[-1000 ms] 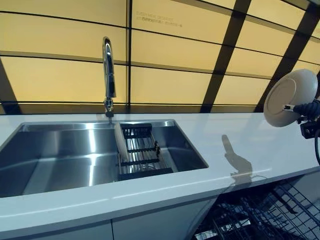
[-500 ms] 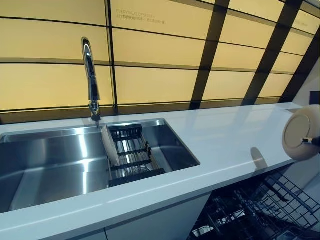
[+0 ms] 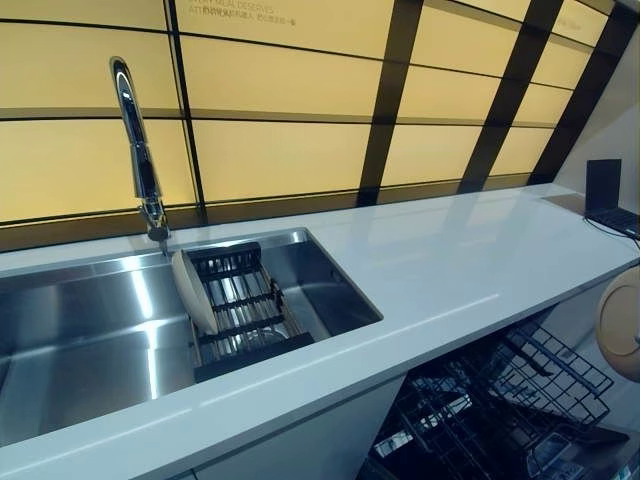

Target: Take plates into dishwasher

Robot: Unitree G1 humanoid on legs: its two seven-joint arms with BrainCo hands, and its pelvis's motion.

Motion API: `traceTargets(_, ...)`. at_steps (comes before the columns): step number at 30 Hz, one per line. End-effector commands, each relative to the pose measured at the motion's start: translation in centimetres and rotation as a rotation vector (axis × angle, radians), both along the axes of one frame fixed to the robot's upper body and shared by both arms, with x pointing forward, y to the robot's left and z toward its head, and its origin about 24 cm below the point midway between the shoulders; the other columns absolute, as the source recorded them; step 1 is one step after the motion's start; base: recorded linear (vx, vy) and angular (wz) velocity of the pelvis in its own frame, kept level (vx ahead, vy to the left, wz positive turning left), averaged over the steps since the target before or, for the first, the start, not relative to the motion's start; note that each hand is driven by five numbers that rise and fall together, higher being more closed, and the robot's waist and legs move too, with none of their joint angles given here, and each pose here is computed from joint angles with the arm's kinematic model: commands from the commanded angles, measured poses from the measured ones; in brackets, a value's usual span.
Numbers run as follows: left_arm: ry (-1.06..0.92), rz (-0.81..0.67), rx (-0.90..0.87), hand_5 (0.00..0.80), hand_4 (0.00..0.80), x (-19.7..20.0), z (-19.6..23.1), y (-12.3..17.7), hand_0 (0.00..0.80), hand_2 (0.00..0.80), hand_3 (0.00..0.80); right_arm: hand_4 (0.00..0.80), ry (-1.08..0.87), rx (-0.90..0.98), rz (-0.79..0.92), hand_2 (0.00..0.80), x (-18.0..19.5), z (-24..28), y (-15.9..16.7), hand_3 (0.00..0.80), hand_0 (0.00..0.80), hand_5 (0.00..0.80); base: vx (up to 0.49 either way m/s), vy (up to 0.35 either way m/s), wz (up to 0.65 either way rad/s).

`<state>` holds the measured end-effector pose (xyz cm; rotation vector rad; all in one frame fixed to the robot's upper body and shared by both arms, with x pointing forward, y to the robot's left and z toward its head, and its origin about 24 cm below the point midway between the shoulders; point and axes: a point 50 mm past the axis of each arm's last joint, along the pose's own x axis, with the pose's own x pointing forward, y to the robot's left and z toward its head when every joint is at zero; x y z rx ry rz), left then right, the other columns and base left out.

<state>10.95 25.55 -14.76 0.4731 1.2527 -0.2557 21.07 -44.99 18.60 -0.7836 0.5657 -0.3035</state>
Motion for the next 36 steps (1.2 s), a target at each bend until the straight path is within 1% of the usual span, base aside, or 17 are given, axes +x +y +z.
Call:
traceTargets(1,-0.034,-0.019,0.056,0.000,0.000,1.4,0.9,1.8,0.000,0.000,0.000,0.800,-0.129,-0.123,0.089,0.800,0.7,4.2,0.3,0.800,0.800,0.800,-0.022,0.004,-0.09)
traceTargets(5,-0.068,-0.055,0.068,0.000,0.000,2.4,1.3,1.8,0.000,0.000,0.000,0.800,-0.099,-0.147,0.151,0.800,1.3,3.2,1.1,0.800,0.800,0.800,-0.088,0.023,0.00)
traceTargets(10,-0.083,-0.062,0.136,0.000,0.000,3.8,2.4,3.4,0.000,0.000,0.000,0.800,-0.110,-0.120,0.233,0.800,2.3,1.4,3.1,0.800,0.800,0.800,-0.098,0.015,-0.08)
traceTargets(15,-0.098,0.012,0.151,0.000,0.000,4.5,3.0,4.2,0.000,0.000,0.000,0.800,-0.120,-0.136,0.301,0.800,3.6,0.1,4.9,0.800,0.800,0.800,-0.190,0.046,-0.51)
traceTargets(16,-0.104,0.077,0.143,0.000,0.000,4.4,3.2,4.7,0.000,0.000,0.000,0.800,-0.138,-0.146,0.354,0.800,4.6,-0.1,6.4,0.800,0.800,0.800,-0.405,0.059,-0.47)
traceTargets(18,-0.110,0.131,0.128,0.000,0.000,4.0,3.0,4.9,0.000,0.000,0.000,0.800,-0.141,-0.152,0.409,0.800,5.5,-0.2,7.5,0.800,0.800,0.800,-0.399,-0.023,-0.71)
traceTargets(20,-0.126,0.157,0.096,0.000,0.000,3.8,2.6,4.3,0.000,0.000,0.000,0.800,-0.122,-0.162,0.440,0.800,6.0,-0.3,8.1,0.800,0.800,0.800,-0.240,-0.088,-0.97)
traceTargets(23,-0.167,0.213,0.041,0.000,0.000,4.4,2.4,3.1,0.000,0.000,0.000,0.800,-0.085,-0.176,0.464,0.800,7.3,-0.1,8.8,0.800,0.800,0.800,-0.209,-0.078,-0.57)
traceTargets(25,-0.177,0.209,0.017,0.000,0.000,4.7,2.4,2.7,0.000,0.000,0.000,0.800,-0.072,-0.181,0.466,0.800,7.3,-0.1,9.0,0.800,0.800,0.800,-0.118,-0.060,-0.25)
traceTargets(27,-0.192,0.204,-0.006,0.000,0.000,4.5,2.2,2.3,0.000,0.000,0.000,0.800,-0.060,-0.181,0.464,0.800,7.3,-0.4,9.1,0.800,0.800,0.800,-0.090,-0.049,0.13)
traceTargets(32,-0.205,0.286,-0.048,0.000,0.000,3.7,1.8,1.8,0.000,0.000,0.000,0.800,-0.048,-0.206,0.470,0.800,7.2,-1.6,9.5,0.800,0.800,0.800,-0.046,-0.074,0.27)
traceTargets(36,-0.204,0.294,-0.047,0.000,0.000,3.4,1.7,1.7,0.000,0.000,0.000,0.800,-0.035,-0.221,0.487,0.800,7.4,-1.6,9.9,0.800,0.800,0.800,-0.033,-0.072,0.18)
